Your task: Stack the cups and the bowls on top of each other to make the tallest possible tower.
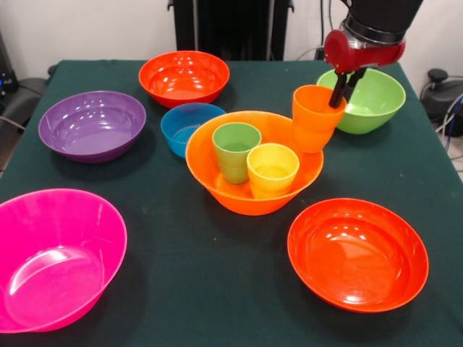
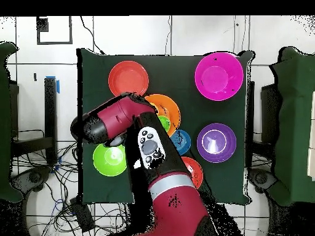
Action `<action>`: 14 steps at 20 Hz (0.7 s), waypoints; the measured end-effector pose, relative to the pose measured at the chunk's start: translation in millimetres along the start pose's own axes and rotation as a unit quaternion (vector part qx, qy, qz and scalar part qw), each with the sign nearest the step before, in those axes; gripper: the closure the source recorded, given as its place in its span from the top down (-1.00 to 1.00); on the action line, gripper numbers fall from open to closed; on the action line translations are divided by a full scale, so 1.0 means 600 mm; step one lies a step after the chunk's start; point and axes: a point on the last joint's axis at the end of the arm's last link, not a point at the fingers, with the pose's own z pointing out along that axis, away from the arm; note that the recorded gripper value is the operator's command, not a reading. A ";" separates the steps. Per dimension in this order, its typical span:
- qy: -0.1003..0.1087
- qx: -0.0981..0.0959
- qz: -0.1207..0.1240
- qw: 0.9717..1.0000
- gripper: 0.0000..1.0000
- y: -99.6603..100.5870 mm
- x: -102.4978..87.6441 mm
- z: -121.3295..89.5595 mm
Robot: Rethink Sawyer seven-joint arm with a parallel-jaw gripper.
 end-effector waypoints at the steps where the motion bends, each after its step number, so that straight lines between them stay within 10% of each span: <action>1: 0.002 -0.001 -0.003 1.000 -1.00 0.003 0.001 0.005; 14: 0.021 -0.001 -0.019 1.000 -1.00 0.002 0.024 0.061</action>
